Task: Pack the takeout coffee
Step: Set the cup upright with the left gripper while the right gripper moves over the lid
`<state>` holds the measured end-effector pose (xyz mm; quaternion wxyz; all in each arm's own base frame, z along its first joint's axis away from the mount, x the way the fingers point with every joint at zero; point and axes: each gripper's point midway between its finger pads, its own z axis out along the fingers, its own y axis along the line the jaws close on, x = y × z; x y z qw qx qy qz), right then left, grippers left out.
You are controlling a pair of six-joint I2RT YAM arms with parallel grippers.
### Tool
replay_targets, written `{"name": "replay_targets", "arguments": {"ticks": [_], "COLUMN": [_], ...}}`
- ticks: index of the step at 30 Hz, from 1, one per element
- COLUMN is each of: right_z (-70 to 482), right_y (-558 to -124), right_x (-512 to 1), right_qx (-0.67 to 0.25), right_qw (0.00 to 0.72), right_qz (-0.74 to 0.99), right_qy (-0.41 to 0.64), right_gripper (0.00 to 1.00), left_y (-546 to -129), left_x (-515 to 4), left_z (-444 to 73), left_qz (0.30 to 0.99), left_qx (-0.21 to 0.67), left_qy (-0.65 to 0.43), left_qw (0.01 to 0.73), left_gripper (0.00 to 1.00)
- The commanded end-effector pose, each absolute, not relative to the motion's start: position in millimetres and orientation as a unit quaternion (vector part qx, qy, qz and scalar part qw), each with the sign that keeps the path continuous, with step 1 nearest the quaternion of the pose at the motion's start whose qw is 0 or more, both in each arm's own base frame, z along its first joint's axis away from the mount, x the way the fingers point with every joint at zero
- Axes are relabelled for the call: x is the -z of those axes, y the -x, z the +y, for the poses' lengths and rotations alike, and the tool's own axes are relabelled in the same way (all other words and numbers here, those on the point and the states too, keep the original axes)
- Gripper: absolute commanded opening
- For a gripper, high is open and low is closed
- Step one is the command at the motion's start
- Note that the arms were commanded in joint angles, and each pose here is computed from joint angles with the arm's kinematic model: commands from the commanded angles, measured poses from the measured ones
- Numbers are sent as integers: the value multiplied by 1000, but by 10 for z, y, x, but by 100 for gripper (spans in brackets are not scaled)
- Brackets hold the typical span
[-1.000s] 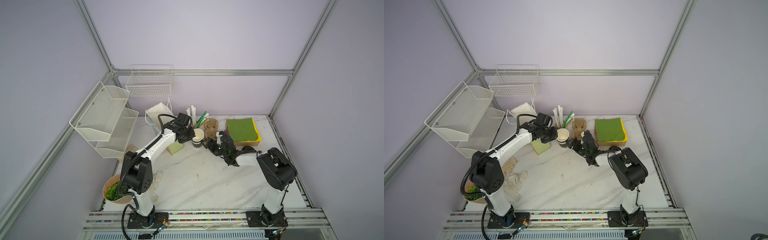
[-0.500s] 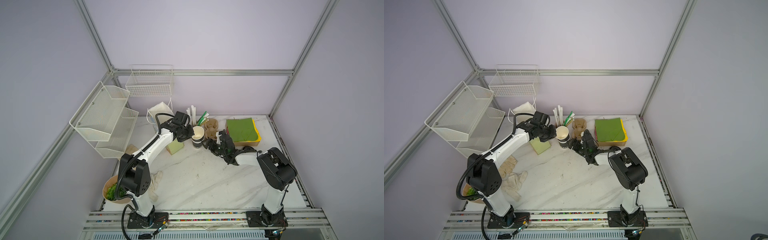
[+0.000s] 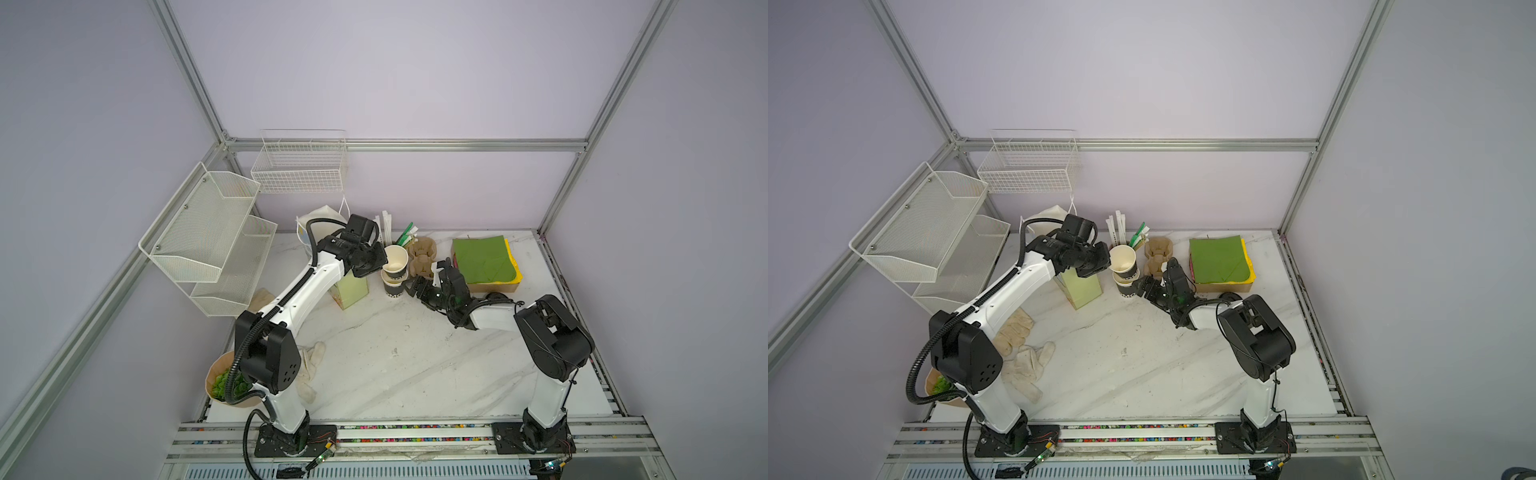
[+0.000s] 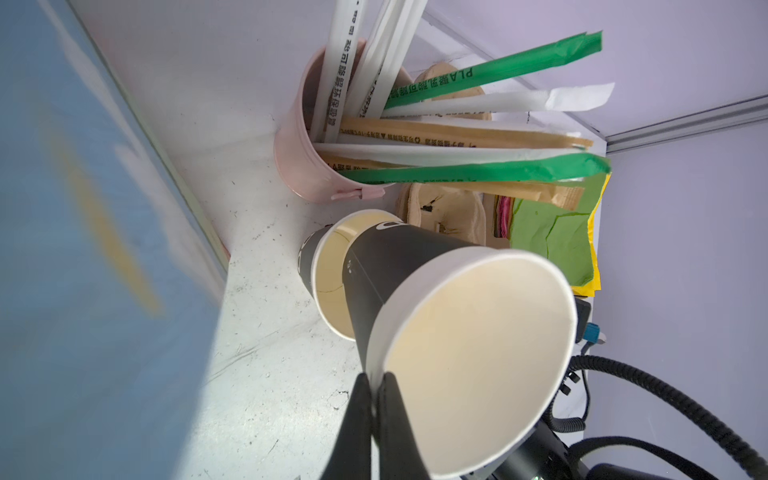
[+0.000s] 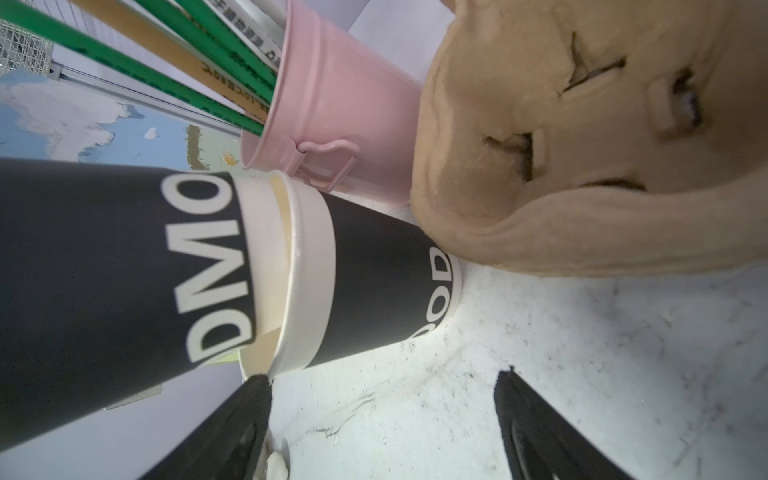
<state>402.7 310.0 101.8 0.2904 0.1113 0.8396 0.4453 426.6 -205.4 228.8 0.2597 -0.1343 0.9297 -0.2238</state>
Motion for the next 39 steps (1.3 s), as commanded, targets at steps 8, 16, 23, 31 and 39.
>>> {"name": "replay_targets", "arguments": {"ticks": [8, 16, 23, 31, 39], "right_z": [2964, 2365, 1101, 461, 369], "right_y": [-4033, -3886, -3660, -3438, -3490], "right_x": [-1529, -2021, -2262, -1979, -1507], "right_qx": [-413, -316, -197, -93, -64], "right_qw": [346, 405, 429, 374, 311], "right_qz": [838, 850, 855, 877, 896], "right_qy": [-92, -114, -215, -286, -309], "right_gripper": [91, 97, 97, 97, 97], "left_y": [-4101, -3665, -3344, -3161, -3028], "left_x": [-3426, -3371, -2985, -2407, -1874], "left_z": [-1995, -2288, -2528, -2829, -3094], "left_qz": [891, 905, 924, 946, 958], "left_qx": [259, 246, 226, 191, 165], "left_qy": [99, 38, -7, -64, -101], "left_qw": [360, 346, 308, 255, 212], "left_gripper": [0, 0, 0, 0, 0]}}
